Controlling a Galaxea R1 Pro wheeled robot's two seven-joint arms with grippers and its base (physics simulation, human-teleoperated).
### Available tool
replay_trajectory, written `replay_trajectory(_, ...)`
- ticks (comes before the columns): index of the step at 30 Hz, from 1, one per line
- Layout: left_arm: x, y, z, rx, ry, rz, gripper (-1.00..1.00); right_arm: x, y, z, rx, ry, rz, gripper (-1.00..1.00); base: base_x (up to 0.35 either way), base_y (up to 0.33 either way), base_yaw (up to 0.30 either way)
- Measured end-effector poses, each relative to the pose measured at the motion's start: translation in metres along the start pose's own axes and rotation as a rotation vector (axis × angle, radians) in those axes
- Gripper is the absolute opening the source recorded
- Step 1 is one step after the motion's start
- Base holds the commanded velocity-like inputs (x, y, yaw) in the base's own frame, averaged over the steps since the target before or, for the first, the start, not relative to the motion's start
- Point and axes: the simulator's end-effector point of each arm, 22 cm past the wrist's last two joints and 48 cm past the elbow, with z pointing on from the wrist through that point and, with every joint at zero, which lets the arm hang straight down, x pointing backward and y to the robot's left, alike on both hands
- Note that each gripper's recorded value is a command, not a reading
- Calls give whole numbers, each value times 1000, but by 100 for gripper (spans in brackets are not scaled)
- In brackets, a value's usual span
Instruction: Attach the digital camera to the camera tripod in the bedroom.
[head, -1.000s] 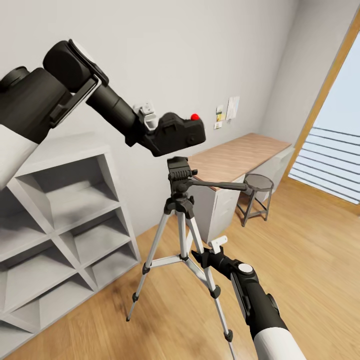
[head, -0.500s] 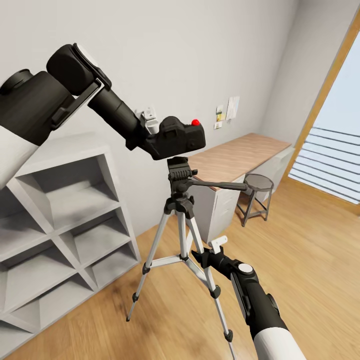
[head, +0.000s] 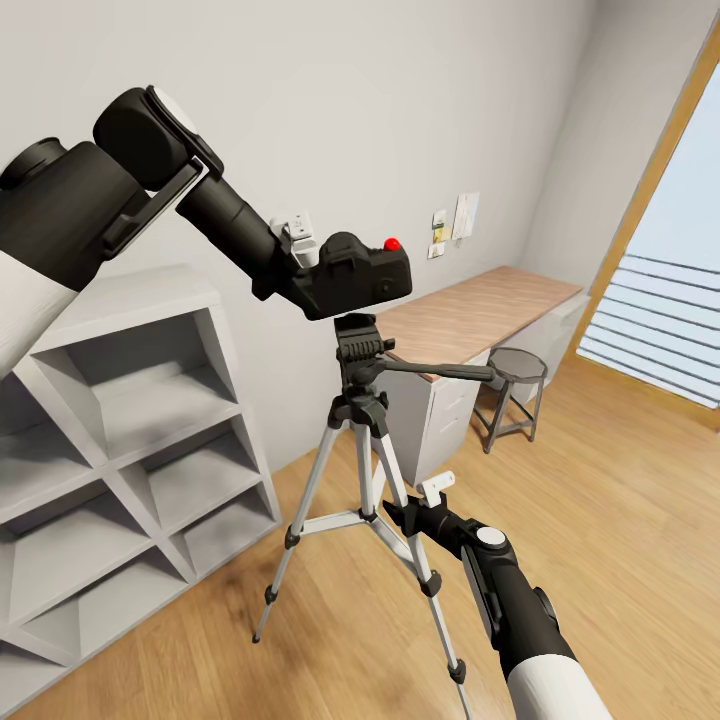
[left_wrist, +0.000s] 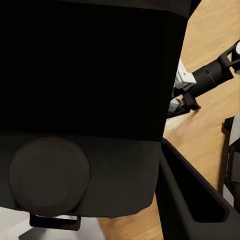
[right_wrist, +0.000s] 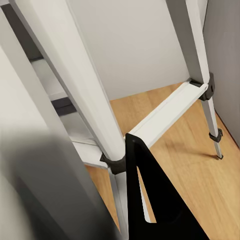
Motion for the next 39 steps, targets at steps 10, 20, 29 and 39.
replay_trajectory(10, -1, -1, 1, 4, -1, 0, -100, 0, 0, 0, 0, 0, 0, -100, 0, 0, 0)
replay_trajectory(20, -1, -1, 1, 6, -2, -8, 100, 0, 0, 0, 0, 0, 0, -100, 0, 0, 0)
replay_trajectory(29, -1, -1, 0, 3, -2, -5, 100, 0, 0, 0, 0, 0, 0, -100, 0, 0, 0)
replay_trajectory(39, -2, 0, -2, 2, -9, -10, 100, 0, 0, 0, 0, 0, 1, -100, 0, 0, 0)
